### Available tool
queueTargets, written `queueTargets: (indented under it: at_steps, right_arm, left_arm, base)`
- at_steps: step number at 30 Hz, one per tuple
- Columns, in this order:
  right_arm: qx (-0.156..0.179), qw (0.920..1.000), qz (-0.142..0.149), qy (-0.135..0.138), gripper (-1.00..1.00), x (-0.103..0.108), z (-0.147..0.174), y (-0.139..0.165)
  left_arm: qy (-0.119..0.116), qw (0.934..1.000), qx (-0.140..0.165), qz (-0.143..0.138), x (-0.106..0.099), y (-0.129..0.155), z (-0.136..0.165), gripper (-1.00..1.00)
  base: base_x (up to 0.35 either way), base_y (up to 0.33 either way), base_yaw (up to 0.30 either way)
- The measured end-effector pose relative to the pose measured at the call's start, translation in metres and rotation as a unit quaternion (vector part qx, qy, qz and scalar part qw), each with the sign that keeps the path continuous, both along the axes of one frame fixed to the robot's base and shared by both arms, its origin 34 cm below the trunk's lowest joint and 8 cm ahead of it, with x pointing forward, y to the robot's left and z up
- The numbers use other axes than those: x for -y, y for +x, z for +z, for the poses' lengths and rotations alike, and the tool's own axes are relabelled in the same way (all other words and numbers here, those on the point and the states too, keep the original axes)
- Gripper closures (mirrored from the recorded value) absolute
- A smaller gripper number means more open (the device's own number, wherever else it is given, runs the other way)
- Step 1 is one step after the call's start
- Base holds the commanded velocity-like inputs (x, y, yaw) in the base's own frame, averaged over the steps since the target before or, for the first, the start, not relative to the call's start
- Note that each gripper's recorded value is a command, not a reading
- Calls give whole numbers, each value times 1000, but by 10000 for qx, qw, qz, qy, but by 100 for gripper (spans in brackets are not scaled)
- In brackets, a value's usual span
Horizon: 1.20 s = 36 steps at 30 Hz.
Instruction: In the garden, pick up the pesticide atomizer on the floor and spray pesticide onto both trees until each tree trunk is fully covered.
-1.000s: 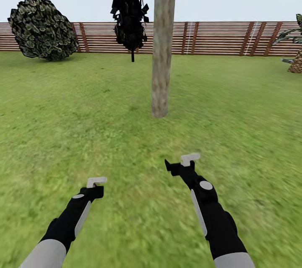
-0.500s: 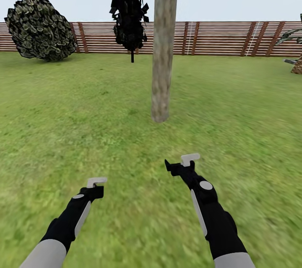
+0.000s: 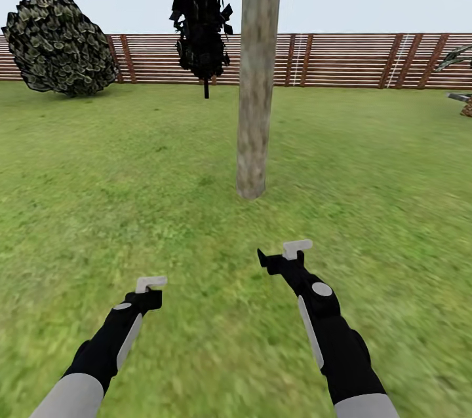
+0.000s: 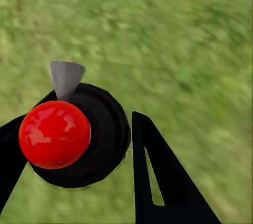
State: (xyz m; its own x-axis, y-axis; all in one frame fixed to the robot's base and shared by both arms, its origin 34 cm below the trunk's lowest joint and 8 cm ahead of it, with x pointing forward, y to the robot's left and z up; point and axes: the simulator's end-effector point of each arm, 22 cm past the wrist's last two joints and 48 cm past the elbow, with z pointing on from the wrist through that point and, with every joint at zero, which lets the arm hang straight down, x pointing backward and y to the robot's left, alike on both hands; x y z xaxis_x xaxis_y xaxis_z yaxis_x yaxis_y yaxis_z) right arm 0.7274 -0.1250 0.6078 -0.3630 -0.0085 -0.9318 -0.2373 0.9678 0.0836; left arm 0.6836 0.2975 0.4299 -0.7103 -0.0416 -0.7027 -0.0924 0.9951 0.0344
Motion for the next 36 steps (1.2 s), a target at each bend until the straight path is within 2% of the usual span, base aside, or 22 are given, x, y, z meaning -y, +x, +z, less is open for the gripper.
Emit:
queueTargets:
  at_steps: [18,36]
  right_arm:
    - [18,10000,-4,1,-100,0,2,0]
    - [24,10000,-4,3,-100,0,2,0]
  left_arm:
    - [6,10000,3,-2,0,0,0,100]
    - [7,10000,10,-3,0,1,1,100]
  base:
    - [339,0,-1]
    - [339,0,-216]
